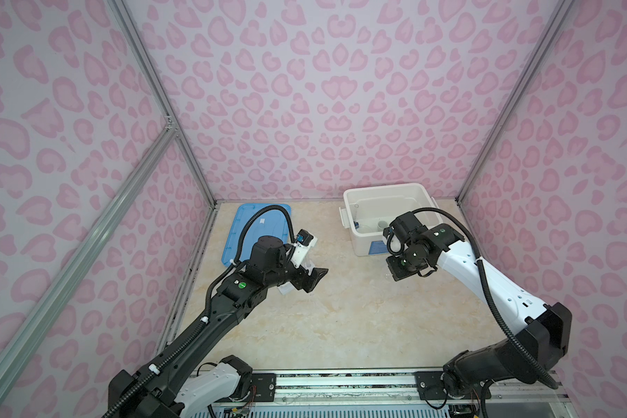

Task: Organize the chemistry lab equipment
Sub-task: 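Lift the clear cup with the right gripper and carry it over the bin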

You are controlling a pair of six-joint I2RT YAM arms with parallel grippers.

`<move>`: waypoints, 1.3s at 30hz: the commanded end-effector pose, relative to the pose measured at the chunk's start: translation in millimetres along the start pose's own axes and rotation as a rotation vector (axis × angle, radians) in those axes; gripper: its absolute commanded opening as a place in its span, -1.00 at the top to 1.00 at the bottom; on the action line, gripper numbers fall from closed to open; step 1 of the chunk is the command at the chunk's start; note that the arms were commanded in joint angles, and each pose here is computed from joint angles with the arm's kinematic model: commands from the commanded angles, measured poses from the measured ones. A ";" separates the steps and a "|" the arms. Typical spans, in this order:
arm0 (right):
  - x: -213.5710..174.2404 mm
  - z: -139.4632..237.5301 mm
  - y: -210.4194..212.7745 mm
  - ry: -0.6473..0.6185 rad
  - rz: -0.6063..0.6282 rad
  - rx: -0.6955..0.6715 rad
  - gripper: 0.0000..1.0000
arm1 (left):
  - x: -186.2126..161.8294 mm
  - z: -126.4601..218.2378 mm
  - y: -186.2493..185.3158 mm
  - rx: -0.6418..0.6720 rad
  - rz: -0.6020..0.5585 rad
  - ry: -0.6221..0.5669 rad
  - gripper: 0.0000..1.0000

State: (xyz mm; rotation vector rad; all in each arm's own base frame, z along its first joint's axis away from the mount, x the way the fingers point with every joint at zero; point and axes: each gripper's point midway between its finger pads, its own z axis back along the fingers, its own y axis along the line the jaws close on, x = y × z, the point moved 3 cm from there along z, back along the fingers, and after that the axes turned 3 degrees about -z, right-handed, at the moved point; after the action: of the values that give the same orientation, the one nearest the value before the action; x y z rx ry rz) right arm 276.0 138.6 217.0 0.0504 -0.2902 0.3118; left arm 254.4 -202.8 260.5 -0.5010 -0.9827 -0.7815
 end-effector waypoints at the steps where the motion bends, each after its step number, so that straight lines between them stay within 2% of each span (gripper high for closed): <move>1: 8.9 9.2 -13.6 0.004 0.042 -0.063 0.95 | 4.9 3.1 0.0 0.005 -0.014 -0.022 -0.89; 10: 67.6 40.1 -48.2 -0.168 -0.013 -0.134 0.96 | 4.0 5.8 3.0 0.033 -0.023 -0.022 -0.89; 15: 96.5 43.1 -70.6 -0.224 -0.038 -0.157 0.96 | 3.3 7.3 4.2 0.044 -0.024 -0.022 -0.89; 28: 155.5 23.8 -115.4 -0.270 -0.097 -0.208 0.97 | -1.1 7.0 9.2 0.069 -0.018 -0.010 -0.89; 39: 180.6 -27.0 -151.2 -0.216 -0.172 -0.203 0.97 | -2.6 8.4 9.4 0.067 -0.016 -0.012 -0.89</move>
State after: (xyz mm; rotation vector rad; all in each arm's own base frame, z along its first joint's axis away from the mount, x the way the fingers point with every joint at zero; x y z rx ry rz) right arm 487.0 51.5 251.6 -0.1070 -0.5340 0.1157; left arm 256.9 -189.7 259.2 -0.4375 -1.0042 -0.7481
